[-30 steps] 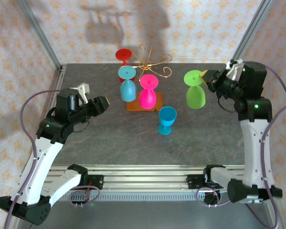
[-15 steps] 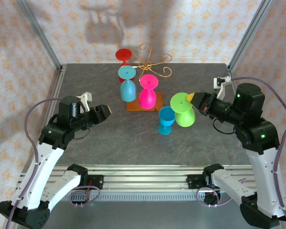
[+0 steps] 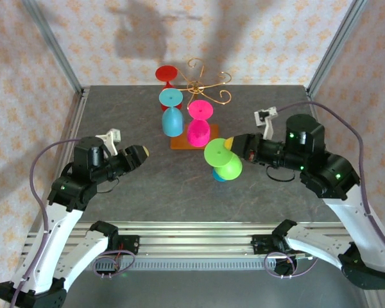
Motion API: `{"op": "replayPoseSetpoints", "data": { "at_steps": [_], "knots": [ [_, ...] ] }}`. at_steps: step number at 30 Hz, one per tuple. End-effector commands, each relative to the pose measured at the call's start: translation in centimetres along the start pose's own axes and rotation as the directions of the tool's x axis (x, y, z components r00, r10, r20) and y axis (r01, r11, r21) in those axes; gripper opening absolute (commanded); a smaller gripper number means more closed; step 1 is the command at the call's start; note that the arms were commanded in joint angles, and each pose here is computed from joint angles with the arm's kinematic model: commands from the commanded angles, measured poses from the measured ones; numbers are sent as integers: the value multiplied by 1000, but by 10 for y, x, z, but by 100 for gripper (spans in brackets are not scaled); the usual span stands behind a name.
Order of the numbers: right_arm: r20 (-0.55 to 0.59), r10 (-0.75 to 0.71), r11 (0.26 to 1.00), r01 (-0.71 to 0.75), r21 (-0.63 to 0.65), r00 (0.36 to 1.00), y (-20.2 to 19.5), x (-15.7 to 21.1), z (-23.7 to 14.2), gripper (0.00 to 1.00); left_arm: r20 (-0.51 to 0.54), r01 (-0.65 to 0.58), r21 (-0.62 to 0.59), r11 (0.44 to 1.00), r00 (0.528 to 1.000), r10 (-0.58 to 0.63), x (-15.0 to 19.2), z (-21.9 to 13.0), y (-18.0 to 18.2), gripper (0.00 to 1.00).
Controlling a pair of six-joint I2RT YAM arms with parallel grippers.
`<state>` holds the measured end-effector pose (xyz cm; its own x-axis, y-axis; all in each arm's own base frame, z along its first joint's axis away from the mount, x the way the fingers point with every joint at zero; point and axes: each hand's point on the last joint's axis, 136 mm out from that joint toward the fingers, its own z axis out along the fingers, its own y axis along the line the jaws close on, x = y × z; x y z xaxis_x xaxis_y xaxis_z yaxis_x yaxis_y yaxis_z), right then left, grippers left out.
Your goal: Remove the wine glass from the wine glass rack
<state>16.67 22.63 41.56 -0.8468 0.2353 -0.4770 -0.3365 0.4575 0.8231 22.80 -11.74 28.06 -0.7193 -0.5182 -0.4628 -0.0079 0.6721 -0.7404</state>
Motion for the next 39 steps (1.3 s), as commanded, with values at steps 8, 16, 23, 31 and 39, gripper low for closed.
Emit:
{"op": "replayPoseSetpoints", "data": {
  "at_steps": [8,16,23,31,39],
  "knots": [
    [-103,-159,987,158,-13,982,31,28,61,0,5,27,18,999,1000,-28,9,-11,2,55],
    [-235,-261,963,270,6,936,26,67,112,0,-28,60,-82,995,998,-62,30,-18,31,55],
    [-326,-380,911,412,30,865,12,105,144,0,-60,63,-153,986,996,-73,46,-29,48,55],
    [-357,-467,848,524,81,809,-19,125,171,0,-122,89,-213,973,986,-117,67,-31,64,55],
    [-365,-575,762,641,87,732,-38,138,190,0,-160,112,-228,967,976,-151,77,-26,72,55]
  ]
}}
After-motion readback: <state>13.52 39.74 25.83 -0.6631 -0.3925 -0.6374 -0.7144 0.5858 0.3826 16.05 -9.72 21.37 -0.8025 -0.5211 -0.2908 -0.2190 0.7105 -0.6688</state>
